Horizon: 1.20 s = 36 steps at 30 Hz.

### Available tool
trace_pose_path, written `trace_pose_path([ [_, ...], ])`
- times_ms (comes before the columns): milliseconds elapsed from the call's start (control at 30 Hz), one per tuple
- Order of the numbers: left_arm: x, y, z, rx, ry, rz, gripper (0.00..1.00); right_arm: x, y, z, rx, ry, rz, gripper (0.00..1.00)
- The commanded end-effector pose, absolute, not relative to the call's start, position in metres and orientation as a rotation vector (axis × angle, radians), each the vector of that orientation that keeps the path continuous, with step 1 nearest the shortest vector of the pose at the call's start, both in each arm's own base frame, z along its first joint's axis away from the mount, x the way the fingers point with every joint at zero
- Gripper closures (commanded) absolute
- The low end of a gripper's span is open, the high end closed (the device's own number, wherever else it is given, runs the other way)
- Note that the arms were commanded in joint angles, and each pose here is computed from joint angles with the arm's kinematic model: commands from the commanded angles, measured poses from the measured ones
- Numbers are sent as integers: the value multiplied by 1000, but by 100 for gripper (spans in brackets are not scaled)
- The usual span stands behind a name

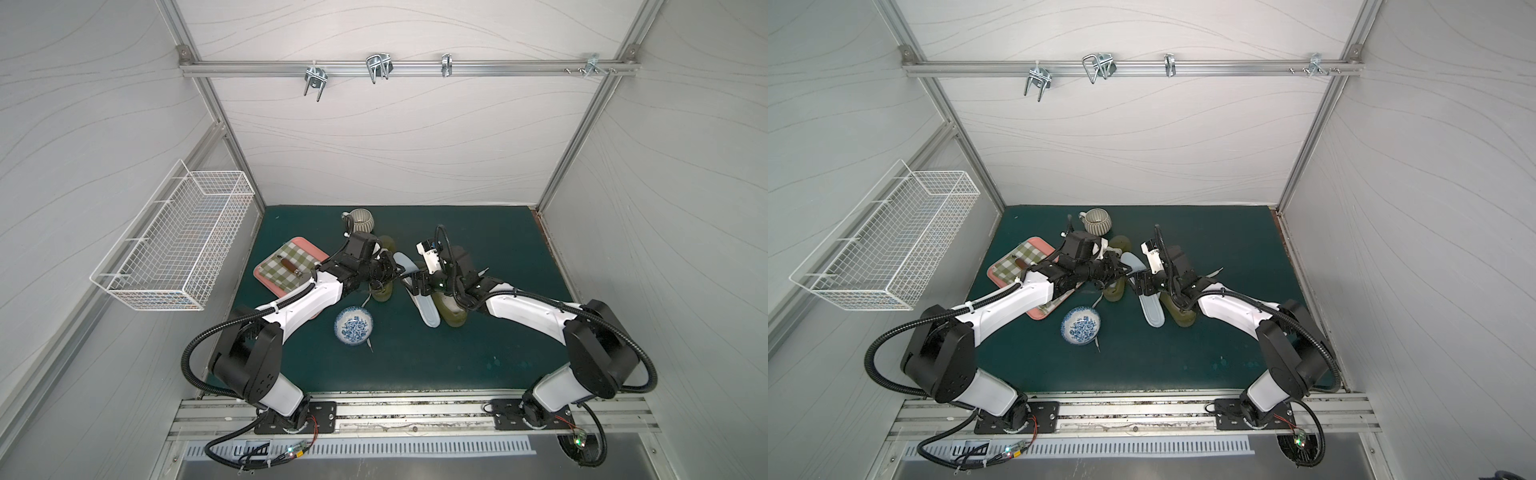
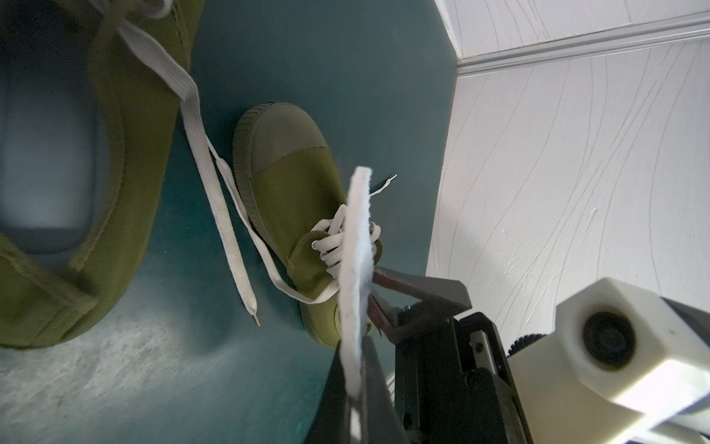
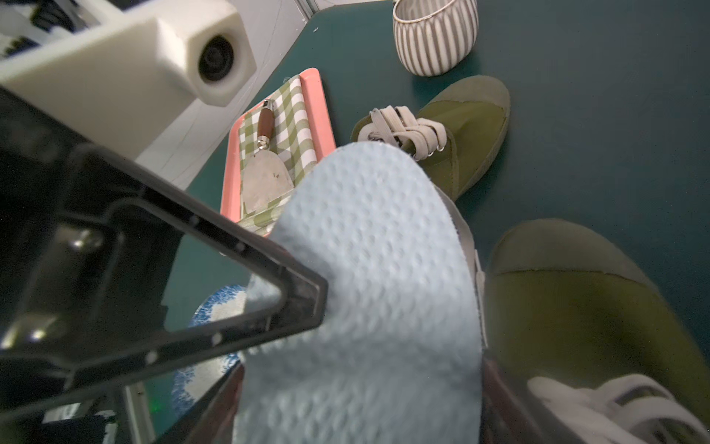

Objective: Insert the insole into the shoe
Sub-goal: Pick up the insole from the center of the board.

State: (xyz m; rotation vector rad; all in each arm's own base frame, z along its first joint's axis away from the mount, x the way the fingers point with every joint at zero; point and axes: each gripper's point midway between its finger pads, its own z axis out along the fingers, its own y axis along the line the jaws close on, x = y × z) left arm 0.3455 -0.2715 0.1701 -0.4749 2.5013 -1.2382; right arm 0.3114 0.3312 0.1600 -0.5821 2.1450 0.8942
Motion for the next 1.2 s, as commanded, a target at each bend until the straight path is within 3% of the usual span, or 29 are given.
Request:
trace_pose_path([
  [0, 350, -272, 192, -464, 2423, -1297, 100, 312, 335, 165, -613, 2126, 894, 27],
  [100, 351, -270, 191, -475, 2418, -1302, 100, 311, 332, 168, -612, 2120, 888, 32],
  [267, 352, -270, 194, -489, 2394, -1335, 100, 314, 326, 166, -585, 2158, 895, 6],
  [367, 353, -270, 197, -489, 2384, -1344, 100, 314, 326, 163, -581, 2167, 903, 3],
  [900, 354, -267, 194, -522, 2374, -1368, 100, 314, 335, 152, -601, 2190, 958, 5],
  [1167, 353, -266, 192, -524, 2385, -1364, 100, 313, 334, 159, -624, 2170, 950, 26],
])
